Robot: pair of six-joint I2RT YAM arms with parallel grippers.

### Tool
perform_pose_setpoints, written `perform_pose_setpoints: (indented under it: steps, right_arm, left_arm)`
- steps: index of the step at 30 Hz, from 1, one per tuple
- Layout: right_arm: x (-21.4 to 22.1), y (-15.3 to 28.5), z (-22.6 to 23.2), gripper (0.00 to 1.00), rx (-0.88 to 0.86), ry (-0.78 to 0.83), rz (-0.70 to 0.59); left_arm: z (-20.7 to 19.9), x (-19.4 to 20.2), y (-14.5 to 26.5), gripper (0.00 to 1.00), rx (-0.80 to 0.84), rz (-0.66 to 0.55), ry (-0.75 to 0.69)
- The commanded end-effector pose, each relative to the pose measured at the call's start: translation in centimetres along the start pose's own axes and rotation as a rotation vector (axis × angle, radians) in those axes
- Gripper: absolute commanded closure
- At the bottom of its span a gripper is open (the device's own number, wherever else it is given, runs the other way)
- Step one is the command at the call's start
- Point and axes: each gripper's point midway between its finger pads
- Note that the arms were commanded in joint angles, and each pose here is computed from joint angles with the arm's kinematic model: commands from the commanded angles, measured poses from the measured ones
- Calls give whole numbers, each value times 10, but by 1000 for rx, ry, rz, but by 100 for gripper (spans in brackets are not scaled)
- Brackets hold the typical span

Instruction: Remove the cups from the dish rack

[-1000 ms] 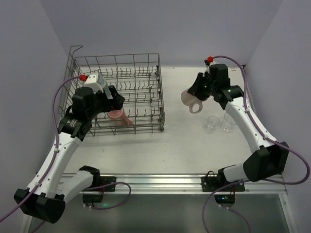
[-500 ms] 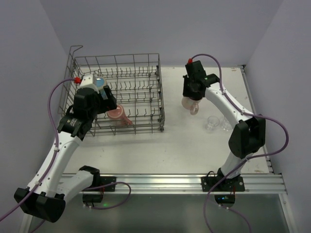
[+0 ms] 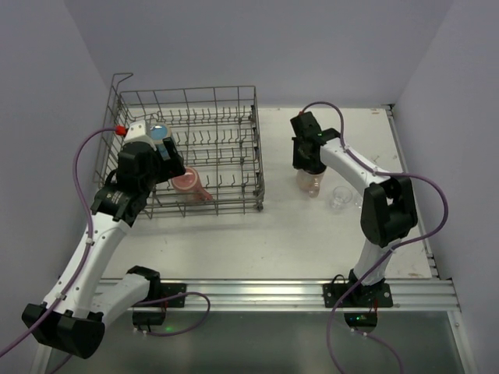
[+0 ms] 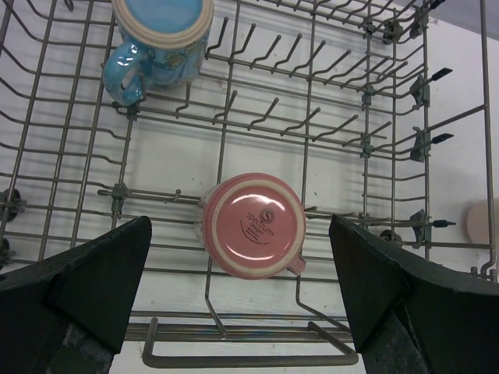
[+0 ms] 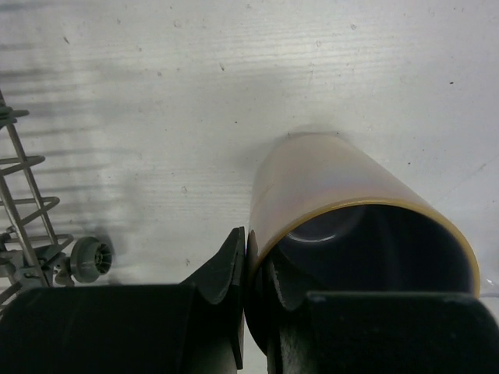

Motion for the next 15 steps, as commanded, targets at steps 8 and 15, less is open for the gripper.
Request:
perform_pose_setpoints:
  steps: [8, 15]
  right_arm:
    - [-6, -18, 1, 100, -1, -43, -86]
    - [10, -29, -2, 100, 6, -43, -63]
  left_arm:
    - [4, 4, -6, 0, -26, 13, 14]
    - [9, 22, -14, 0, -54, 76, 10]
Point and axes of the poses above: each gripper's point midway between its finger pads, its own y axis back along the fingers, its own z axis along the line the jaws close on, x = y × z, and after that the axes turned 5 degrees about -y, right-handed
